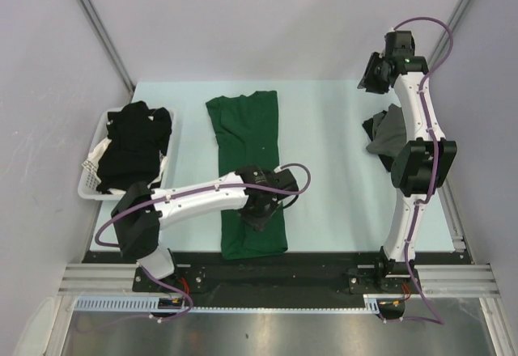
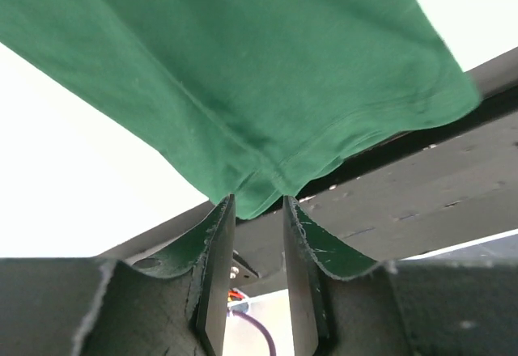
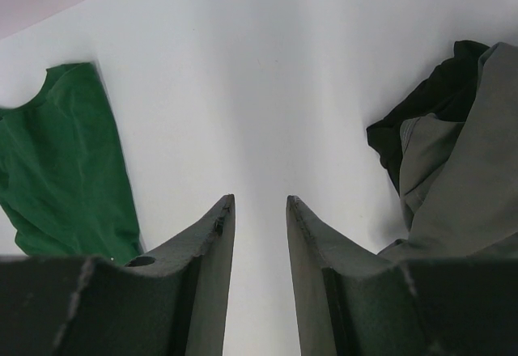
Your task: Fold and stack the t-shirts
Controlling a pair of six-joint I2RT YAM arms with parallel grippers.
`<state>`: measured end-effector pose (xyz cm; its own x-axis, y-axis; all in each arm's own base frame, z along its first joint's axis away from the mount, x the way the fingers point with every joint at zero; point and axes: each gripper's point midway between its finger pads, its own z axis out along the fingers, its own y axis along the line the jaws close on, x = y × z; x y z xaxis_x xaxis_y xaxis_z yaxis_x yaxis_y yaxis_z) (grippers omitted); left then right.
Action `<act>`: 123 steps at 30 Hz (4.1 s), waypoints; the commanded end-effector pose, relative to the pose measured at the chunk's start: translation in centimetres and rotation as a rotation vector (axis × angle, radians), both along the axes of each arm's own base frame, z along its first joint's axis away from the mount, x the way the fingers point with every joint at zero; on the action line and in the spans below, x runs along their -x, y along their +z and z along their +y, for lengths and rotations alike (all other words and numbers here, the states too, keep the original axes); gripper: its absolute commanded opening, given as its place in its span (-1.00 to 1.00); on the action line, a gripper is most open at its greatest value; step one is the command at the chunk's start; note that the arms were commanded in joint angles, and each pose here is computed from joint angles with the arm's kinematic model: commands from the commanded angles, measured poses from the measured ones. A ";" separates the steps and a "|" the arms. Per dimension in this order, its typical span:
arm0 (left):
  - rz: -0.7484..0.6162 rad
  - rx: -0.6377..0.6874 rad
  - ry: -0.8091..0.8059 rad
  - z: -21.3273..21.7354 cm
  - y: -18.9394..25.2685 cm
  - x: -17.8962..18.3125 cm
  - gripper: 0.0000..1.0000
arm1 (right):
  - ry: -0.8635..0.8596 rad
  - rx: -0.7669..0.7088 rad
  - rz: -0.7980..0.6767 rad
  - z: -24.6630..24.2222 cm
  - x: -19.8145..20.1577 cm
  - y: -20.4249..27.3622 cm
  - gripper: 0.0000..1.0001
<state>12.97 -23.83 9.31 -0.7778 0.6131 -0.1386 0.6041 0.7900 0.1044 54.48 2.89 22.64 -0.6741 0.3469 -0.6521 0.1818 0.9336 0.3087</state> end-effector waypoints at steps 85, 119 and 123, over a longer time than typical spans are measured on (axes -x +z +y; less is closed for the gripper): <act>0.194 0.373 0.510 7.1 -3.5 2.0 0.29 | 0.336 -0.019 -0.070 13.3 12.6 3.6 -0.19; 0.322 0.386 0.485 4.7 -7.7 5.7 0.22 | 0.330 0.059 -0.006 12.2 20.6 3.0 -0.19; 0.321 0.379 0.481 4.4 -7.9 5.6 -0.02 | 0.340 0.057 0.010 12.3 20.9 2.7 -0.20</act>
